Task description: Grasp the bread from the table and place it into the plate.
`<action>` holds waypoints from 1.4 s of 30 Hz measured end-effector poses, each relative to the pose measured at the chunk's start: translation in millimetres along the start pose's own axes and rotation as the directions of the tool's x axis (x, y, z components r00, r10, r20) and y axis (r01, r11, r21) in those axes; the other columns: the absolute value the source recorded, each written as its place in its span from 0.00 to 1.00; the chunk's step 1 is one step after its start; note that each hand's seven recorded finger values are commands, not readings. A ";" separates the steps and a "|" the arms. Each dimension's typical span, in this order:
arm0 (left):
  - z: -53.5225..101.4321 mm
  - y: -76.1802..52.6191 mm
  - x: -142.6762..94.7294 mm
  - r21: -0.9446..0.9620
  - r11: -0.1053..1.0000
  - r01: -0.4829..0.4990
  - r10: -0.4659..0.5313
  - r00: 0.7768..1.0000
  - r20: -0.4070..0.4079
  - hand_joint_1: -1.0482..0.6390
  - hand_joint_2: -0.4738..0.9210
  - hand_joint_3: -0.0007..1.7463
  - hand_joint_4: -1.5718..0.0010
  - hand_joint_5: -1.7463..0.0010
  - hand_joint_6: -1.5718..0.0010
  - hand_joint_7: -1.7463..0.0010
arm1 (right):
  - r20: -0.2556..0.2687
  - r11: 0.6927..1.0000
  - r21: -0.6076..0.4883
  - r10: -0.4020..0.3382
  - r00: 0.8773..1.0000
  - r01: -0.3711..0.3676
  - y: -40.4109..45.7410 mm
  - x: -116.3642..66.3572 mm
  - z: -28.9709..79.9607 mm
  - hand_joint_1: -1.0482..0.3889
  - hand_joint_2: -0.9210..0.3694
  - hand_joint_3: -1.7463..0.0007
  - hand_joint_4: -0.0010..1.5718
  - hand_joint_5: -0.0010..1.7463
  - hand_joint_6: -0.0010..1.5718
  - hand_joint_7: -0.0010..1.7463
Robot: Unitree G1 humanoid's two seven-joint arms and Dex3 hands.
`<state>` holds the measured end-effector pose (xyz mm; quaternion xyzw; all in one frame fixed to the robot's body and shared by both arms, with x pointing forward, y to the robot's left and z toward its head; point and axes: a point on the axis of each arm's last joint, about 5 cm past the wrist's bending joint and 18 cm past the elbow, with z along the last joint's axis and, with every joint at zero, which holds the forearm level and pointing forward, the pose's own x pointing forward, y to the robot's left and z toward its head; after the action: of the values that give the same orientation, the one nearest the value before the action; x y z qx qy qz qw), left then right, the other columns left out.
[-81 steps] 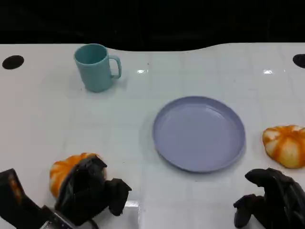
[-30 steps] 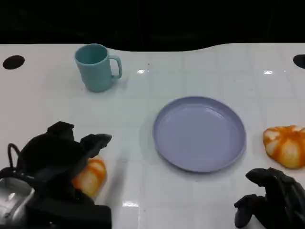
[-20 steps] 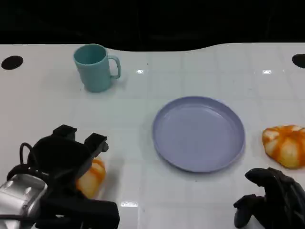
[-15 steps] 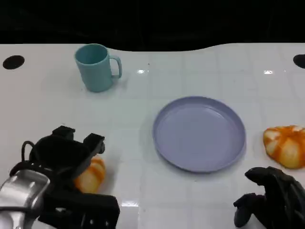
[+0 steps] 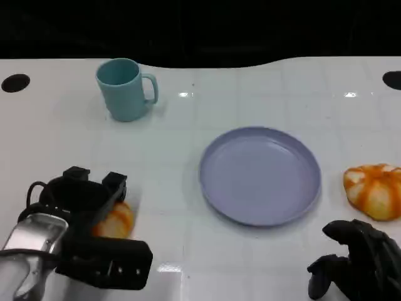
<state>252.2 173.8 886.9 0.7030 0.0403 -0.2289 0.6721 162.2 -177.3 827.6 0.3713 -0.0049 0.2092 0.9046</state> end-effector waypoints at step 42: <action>-1.1 -9.5 24.6 -0.382 0.695 -0.609 0.665 0.746 0.020 0.18 0.89 1.00 0.00 0.00 0.00 0.00 | -0.001 1.000 0.006 0.005 1.000 -0.005 -4.6 1.5 -1.9 0.32 0.00 0.83 1.00 0.35 1.00 0.13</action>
<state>271.1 169.5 868.8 0.5210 -0.2192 -0.0245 0.8246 165.0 -178.4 823.4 0.3740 -0.0049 0.2117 0.9029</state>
